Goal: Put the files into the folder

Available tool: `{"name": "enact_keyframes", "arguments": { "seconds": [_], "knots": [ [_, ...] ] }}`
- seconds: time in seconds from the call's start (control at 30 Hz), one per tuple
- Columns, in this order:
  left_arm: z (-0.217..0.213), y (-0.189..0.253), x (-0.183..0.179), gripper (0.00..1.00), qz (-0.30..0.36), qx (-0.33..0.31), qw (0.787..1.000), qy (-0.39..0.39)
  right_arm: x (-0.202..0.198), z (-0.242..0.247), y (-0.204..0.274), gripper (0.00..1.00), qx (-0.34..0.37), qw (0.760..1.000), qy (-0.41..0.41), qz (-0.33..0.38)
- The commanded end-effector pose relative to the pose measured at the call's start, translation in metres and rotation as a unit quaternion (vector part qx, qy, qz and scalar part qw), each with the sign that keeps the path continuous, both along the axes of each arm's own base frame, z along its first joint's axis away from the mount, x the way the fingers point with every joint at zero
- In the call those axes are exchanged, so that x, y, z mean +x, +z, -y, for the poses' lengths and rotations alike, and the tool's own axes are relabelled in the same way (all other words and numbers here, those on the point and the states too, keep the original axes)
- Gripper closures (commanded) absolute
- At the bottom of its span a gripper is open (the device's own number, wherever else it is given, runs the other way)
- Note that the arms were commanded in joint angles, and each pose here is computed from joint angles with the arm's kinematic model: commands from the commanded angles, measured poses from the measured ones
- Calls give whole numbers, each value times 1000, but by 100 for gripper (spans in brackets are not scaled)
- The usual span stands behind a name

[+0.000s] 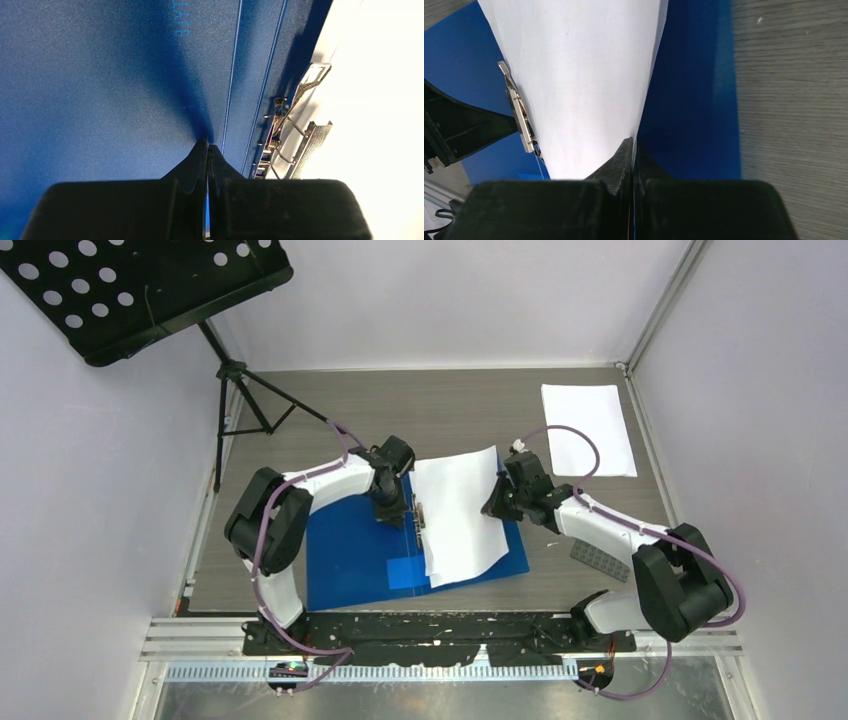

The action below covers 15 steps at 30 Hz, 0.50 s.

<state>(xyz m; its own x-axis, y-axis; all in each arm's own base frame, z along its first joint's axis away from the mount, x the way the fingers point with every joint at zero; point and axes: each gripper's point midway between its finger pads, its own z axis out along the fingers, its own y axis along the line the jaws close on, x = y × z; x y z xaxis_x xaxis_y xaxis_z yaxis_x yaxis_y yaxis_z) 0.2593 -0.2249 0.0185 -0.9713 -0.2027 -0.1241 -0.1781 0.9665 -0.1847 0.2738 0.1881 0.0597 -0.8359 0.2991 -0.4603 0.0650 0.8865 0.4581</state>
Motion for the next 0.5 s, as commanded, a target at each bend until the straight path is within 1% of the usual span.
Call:
{"name": "enact_keyframes", "arguments": {
  "seconds": [0.0, 0.1, 0.2, 0.23, 0.27, 0.3, 0.33, 0.37, 0.4, 0.43, 0.47],
  "knots": [
    [9, 3, 10, 100, 15, -10, 1000, -14, 6, -14, -1, 94, 13, 1000, -7, 10],
    [10, 4, 10, 100, 15, -12, 1000, -17, 3, -19, -6, 94, 16, 1000, -5, 11],
    [11, 4, 10, 100, 15, -15, 1000, -18, 0, -22, -9, 94, 3, 1000, 5, 12],
    [11, 4, 10, 100, 14, -15, 1000, -18, -1, -22, -10, 94, 0, 1000, 10, 12],
    [12, 6, 10, 100, 16, -17, 1000, -19, 0, -19, -9, 91, -7, 1000, 5, 16],
    [11, 6, 9, 100, 15, -16, 1000, -19, 1, -14, -8, 78, -18, 1000, 0, 20],
    [10, 6, 10, 100, 17, -15, 1000, -19, 0, -12, -7, 63, -23, 999, -2, 22],
    [10, 7, 10, 100, 18, -14, 1000, -19, 0, -6, -5, 56, -35, 999, -5, 26],
    [10, 8, 10, 100, 18, -14, 1000, -20, 2, -5, -1, 45, -40, 999, -6, 31],
    [10, 9, 10, 100, 20, -15, 999, -21, 3, -1, 5, 40, -52, 998, -7, 37],
    [10, 10, 10, 100, 20, -14, 999, -22, 4, 1, 7, 34, -59, 997, -7, 39]
  ]
}}
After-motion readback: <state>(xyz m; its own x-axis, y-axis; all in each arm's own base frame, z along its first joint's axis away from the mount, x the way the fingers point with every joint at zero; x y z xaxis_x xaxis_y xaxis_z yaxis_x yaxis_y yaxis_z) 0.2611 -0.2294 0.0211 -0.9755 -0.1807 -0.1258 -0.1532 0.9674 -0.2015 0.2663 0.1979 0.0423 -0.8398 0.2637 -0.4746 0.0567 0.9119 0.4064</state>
